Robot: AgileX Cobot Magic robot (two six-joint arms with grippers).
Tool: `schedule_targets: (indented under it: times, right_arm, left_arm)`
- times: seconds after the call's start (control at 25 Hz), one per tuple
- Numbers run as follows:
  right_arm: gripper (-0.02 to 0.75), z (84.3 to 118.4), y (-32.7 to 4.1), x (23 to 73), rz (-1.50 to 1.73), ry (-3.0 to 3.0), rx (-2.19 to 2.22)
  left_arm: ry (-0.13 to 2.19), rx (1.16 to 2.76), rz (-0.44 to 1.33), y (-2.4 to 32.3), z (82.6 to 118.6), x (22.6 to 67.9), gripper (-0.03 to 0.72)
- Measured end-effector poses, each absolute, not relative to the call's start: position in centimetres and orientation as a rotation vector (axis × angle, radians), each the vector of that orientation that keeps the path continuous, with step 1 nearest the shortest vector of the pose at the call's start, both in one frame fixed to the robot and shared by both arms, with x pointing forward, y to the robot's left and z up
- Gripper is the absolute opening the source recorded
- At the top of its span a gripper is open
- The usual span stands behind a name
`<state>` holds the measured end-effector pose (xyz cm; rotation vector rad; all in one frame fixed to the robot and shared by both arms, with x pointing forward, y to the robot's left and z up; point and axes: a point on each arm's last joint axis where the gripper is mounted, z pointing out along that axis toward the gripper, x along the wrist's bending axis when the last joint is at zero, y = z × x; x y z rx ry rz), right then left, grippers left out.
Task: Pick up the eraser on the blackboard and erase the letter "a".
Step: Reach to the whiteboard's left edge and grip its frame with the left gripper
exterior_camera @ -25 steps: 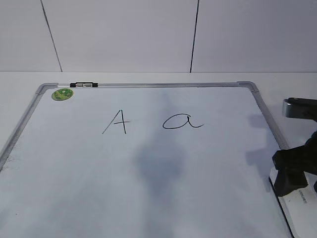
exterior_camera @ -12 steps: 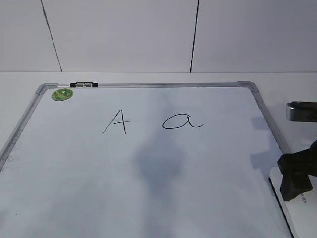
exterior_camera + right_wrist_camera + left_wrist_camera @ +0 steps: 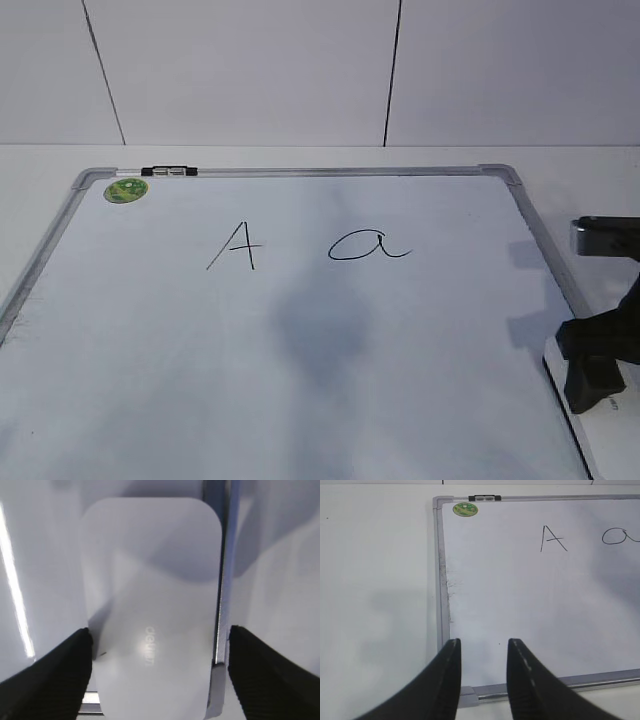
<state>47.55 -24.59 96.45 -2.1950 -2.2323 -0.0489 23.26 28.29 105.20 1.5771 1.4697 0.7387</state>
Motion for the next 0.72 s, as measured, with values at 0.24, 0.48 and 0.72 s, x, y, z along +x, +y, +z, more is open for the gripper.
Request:
schedule_targets:
  times: [0.24,0.48,0.72]
  right_arm:
    - [0.675,95.89,-24.50,47.89,-0.045,-2.229,-2.192]
    - [0.671,95.69,-24.34,48.06,-0.065,-2.232,-2.179]
    - [0.666,95.70,-24.31,48.27,-0.095,-2.245,-2.184]
  left_arm:
    - [1.470,1.577,0.739,28.29,105.20,23.26,0.239]
    - [1.470,1.577,0.740,28.30,105.20,23.26,0.239]
    - [1.470,1.577,0.740,28.30,105.20,23.26,0.239]
